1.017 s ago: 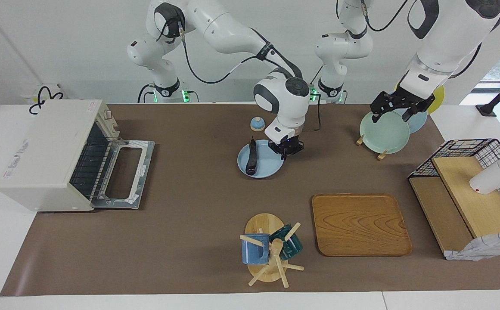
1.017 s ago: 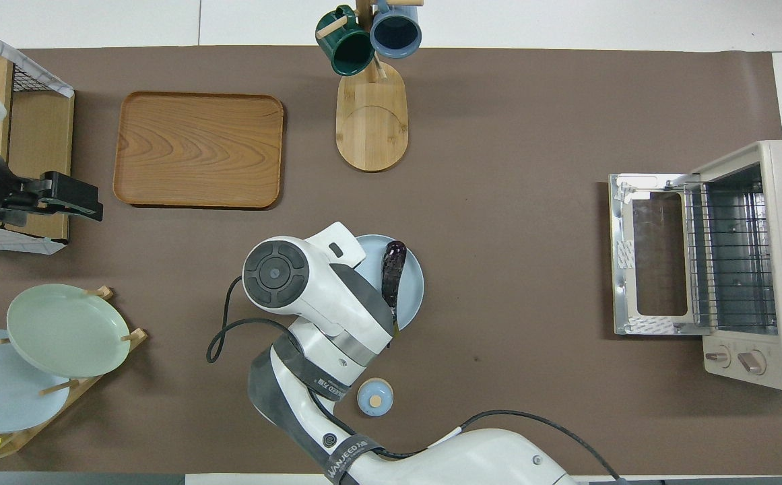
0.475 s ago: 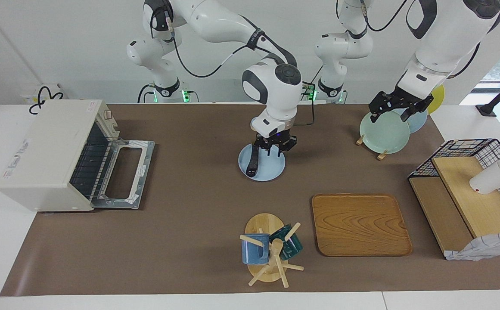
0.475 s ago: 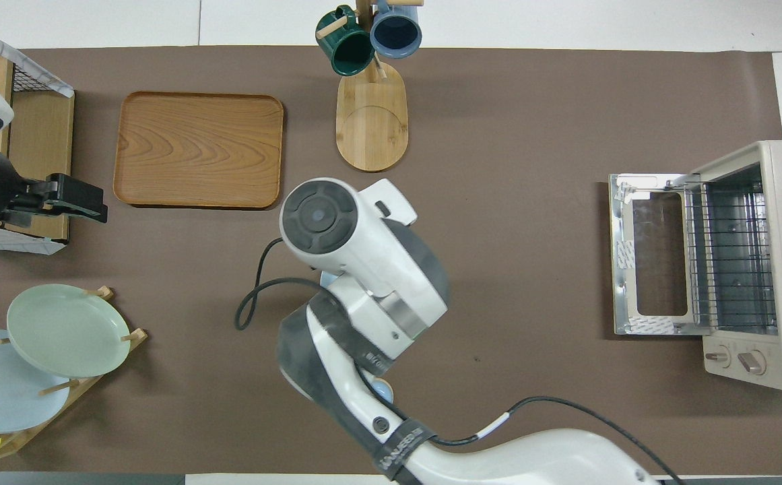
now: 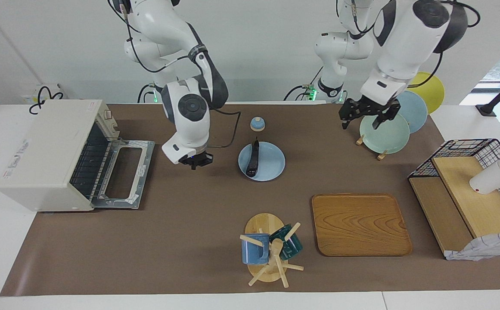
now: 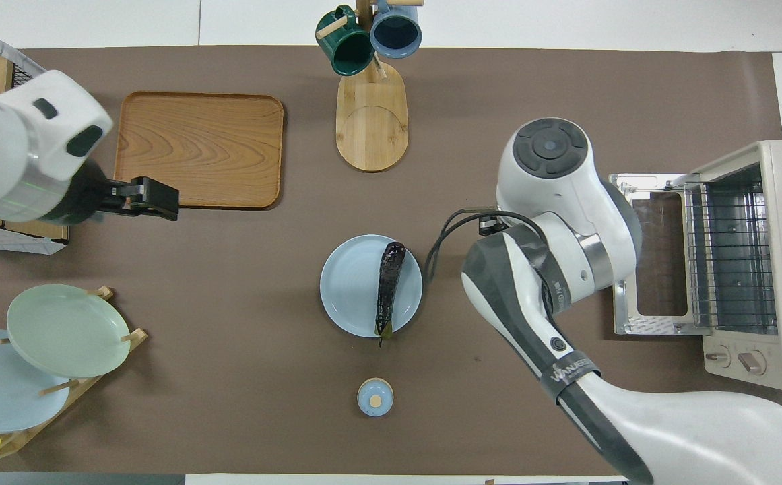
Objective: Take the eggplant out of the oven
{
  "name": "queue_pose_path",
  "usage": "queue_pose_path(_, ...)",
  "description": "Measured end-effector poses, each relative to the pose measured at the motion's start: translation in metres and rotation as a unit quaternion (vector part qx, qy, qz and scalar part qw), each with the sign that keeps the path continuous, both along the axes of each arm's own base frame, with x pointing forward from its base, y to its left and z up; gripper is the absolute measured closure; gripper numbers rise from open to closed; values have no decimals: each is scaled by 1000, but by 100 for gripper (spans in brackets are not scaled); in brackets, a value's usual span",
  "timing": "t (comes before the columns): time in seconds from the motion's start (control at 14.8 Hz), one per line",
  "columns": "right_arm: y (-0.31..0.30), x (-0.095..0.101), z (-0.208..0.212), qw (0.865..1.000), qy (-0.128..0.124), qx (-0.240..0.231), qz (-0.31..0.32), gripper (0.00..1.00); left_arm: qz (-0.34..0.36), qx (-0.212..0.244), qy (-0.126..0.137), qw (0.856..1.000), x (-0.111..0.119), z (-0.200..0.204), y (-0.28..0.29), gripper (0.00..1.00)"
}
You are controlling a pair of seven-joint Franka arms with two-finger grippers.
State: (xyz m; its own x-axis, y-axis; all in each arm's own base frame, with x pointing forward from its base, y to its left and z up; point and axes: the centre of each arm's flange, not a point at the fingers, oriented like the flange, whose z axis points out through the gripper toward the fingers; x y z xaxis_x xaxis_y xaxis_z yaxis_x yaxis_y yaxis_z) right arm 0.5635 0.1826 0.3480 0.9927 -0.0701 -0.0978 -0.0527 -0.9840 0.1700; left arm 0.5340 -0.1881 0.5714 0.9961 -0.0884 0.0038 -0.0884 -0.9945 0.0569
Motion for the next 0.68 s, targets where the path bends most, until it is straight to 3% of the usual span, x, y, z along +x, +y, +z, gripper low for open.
queue_pose_path(0.34,-76,-13,-48,999,-14,7,40,99,-32,-17,13,999,-29,-103,-142,0)
queue_pose_path(0.68,-110,-18,-62,999,-17,14,40,99,-55,-21,11,998,-46,-190,-197,0)
